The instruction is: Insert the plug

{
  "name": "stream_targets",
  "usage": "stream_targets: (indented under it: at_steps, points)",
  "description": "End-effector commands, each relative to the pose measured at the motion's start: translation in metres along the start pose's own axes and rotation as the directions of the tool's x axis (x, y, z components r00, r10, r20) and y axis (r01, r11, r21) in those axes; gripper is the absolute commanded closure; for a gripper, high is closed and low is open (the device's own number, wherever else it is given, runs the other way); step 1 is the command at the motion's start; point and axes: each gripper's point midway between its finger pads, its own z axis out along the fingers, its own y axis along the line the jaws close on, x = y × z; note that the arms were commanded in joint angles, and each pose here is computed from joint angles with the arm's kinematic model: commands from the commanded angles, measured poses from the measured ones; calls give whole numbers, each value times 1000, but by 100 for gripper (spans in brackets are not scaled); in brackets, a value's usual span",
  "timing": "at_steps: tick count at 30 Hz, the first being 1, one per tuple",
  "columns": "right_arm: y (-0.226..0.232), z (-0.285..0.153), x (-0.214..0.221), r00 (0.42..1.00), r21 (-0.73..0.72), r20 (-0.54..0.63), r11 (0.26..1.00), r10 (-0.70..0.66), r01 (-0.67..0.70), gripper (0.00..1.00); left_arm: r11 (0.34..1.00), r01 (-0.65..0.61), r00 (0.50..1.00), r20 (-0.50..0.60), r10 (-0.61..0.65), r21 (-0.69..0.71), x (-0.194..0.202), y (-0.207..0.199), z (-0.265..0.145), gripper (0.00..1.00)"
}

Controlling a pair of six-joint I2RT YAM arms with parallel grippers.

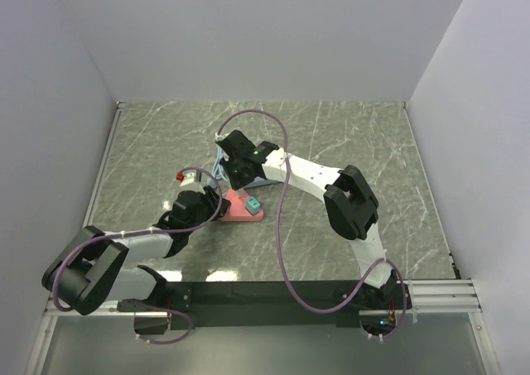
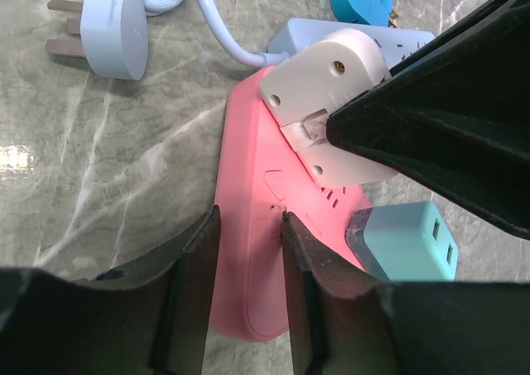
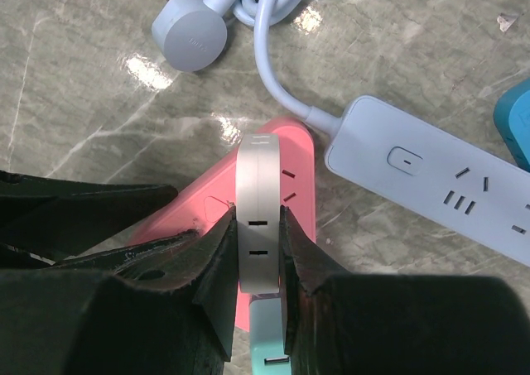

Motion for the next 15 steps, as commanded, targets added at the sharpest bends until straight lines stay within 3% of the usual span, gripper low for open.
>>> stream_targets:
  at_steps: [1, 3, 7, 12, 13, 15]
  points:
    - [5, 31, 79, 970, 0, -243, 1000, 1, -1, 100, 1000, -21, 998, -65, 20, -7, 13, 2, -1, 60]
    - [7, 27, 67, 977, -10, -212, 1000, 7, -9, 100, 1000, -21, 998, -62, 20, -11, 13, 3, -1, 60]
    - [6, 16, 40, 991, -24, -137, 1000, 9, -12, 77, 999, -23, 998, -59, 22, -28, 12, 6, -1, 60]
    - [0, 0, 4, 999, -33, -26, 999, 22, -23, 58, 998, -28, 999, -44, 26, -47, 6, 8, -2, 60]
    - [-1, -2, 0, 1000, -35, -11, 999, 16, -16, 47, 998, -30, 999, -43, 28, -48, 6, 8, -2, 60]
    - [-3, -13, -14, 999, -40, 42, 999, 17, -15, 36, 998, -30, 999, -38, 28, -54, 4, 8, -3, 60]
